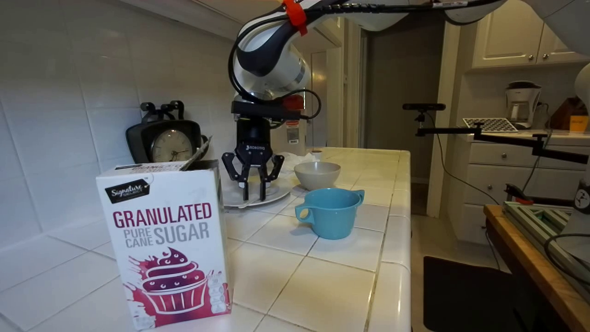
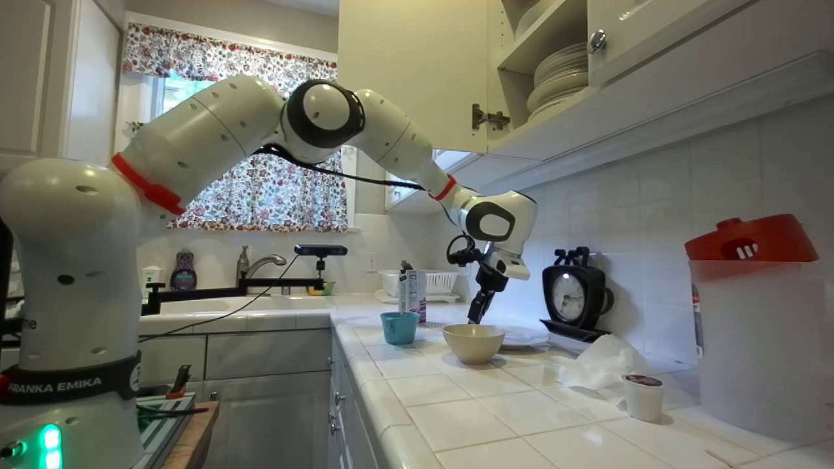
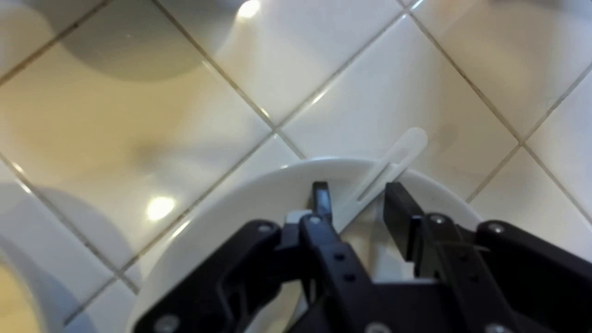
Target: Use the plastic spoon to stir the contents of the ceramic bowl
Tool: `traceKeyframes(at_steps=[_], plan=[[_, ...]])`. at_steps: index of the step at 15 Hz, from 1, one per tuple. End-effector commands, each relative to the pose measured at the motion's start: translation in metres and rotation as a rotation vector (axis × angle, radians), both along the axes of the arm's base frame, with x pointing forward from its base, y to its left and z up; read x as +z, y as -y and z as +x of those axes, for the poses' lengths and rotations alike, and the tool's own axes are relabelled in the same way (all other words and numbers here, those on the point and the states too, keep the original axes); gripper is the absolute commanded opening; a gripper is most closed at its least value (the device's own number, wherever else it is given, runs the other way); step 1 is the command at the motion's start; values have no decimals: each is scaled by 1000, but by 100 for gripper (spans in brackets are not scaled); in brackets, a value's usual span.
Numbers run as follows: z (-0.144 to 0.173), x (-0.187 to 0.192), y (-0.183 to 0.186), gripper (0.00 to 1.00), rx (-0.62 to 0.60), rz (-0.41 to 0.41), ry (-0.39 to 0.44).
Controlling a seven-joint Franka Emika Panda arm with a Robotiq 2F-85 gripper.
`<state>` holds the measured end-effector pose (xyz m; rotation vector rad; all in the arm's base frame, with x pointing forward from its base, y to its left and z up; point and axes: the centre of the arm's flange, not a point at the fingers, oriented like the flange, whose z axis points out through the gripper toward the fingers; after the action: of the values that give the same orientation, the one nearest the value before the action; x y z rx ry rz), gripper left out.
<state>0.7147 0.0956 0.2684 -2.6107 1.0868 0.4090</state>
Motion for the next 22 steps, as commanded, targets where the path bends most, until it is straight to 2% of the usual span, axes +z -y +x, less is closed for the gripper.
traceKeyframes(at_steps=[1,13,14,15,17,22], plan=[[12,-7,0,40,48,13,-41],[8,-16,0,39,124,14,-136],[9,-16,0,31,127,12,-136],[9,-16,0,15,135,6,-141],[9,-15,-1,1,143,2,-143],[10,-14,-3,3,159,-2,-143]])
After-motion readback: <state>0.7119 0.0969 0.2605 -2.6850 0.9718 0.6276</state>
